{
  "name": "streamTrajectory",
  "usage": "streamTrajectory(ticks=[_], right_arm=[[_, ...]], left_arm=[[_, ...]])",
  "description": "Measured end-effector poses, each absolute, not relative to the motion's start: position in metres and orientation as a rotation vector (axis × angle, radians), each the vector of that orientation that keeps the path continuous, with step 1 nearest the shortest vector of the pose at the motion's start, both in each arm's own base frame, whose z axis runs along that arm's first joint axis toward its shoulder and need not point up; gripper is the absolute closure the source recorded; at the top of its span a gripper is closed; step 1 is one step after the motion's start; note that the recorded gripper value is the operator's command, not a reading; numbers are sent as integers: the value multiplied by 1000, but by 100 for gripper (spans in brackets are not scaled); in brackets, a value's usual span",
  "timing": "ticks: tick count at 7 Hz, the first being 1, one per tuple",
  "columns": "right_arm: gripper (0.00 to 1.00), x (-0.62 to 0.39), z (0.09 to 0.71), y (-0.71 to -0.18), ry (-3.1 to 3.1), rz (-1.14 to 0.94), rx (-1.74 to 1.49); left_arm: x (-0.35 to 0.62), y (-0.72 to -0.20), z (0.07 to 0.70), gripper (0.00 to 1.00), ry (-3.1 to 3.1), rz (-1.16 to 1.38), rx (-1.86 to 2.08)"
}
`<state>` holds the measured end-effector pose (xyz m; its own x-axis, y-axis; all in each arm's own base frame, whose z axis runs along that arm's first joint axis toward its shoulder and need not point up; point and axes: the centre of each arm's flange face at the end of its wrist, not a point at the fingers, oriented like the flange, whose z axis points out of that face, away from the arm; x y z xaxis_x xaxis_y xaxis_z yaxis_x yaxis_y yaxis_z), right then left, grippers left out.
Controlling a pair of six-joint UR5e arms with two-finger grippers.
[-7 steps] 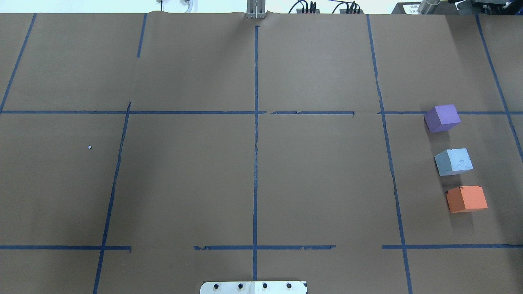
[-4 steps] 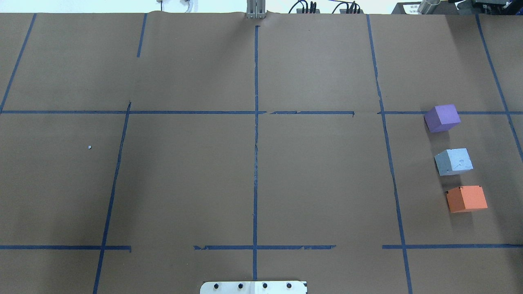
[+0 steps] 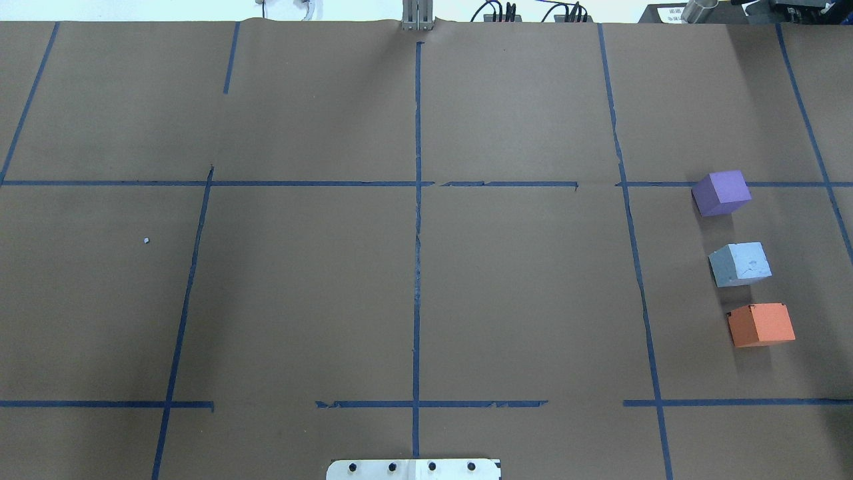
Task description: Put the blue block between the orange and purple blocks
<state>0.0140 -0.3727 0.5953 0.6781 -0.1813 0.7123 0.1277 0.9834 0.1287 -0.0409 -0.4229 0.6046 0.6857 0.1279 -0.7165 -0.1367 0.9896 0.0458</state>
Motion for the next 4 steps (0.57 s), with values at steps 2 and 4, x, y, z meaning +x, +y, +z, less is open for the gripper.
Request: streamTrajectory(ticks=[2, 4], right_arm=[[0, 18, 593, -379, -802, -207, 51], [0, 15, 593, -381, -801, -231, 48]], left_arm=[[-42, -423, 604, 0, 791, 148, -9], [-42, -425, 605, 0, 793, 144, -11]])
